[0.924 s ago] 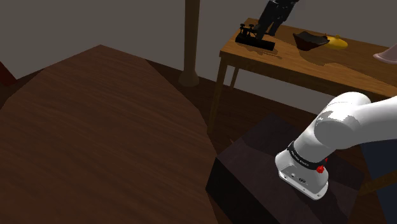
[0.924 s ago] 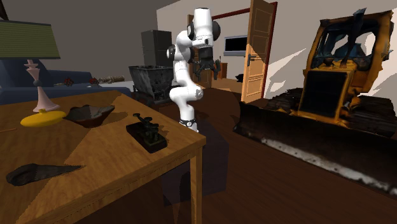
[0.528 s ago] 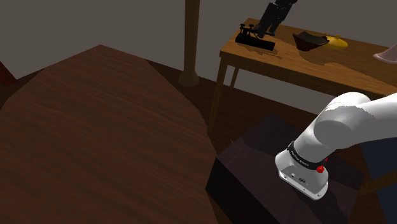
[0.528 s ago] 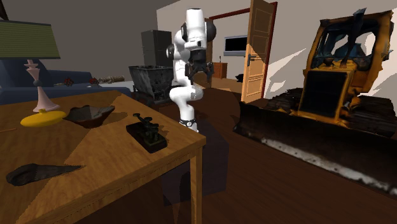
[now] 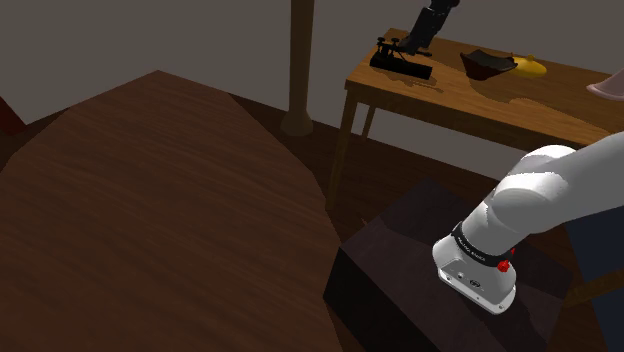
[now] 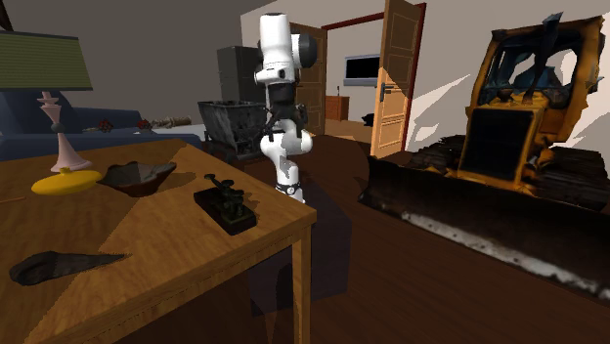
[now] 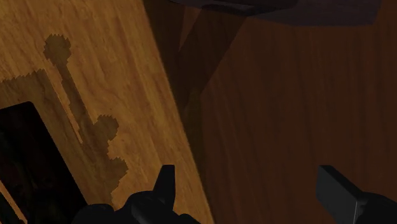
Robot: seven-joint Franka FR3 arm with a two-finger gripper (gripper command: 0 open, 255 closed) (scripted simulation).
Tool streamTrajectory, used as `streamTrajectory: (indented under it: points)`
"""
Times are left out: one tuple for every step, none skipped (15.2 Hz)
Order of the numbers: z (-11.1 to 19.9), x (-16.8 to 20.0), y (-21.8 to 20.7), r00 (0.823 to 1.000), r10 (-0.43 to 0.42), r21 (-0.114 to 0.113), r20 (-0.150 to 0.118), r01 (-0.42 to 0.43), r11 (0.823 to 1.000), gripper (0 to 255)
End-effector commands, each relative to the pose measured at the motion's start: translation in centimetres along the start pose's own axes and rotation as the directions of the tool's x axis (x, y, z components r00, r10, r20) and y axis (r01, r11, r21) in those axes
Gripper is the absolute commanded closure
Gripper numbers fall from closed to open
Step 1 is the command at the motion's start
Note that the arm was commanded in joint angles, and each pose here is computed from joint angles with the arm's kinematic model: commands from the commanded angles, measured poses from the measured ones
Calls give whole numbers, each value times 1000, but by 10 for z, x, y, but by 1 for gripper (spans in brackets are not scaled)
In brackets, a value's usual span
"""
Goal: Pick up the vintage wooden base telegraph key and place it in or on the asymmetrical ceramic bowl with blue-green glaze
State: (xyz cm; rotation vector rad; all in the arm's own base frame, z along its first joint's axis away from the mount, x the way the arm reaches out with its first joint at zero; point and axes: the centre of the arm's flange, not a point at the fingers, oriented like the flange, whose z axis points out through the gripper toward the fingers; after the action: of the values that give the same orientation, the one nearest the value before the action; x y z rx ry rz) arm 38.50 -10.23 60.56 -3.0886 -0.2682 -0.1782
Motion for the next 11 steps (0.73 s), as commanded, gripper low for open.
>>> streamTrajectory:
  points:
    - [5,9,26,1000,-18,-1,6,18,1000,0]
    - [7,14,38,1000,-27,-2,8,27,1000,0]
    - [10,19,50,999,-35,-2,11,35,999,0]
    - [13,24,62,999,-44,-2,14,44,999,0]
    - [16,29,74,998,-52,-2,17,52,999,0]
    - [19,34,86,998,-61,-2,19,61,998,0]
    - [21,40,98,997,-69,-2,22,69,998,0]
    - [24,45,110,997,-78,-2,25,78,997,0]
    - [27,50,122,996,-86,-2,27,86,996,0]
    - [30,56,133,995,-94,-2,30,95,996,0]
    - [33,62,145,994,-103,-2,33,103,995,0]
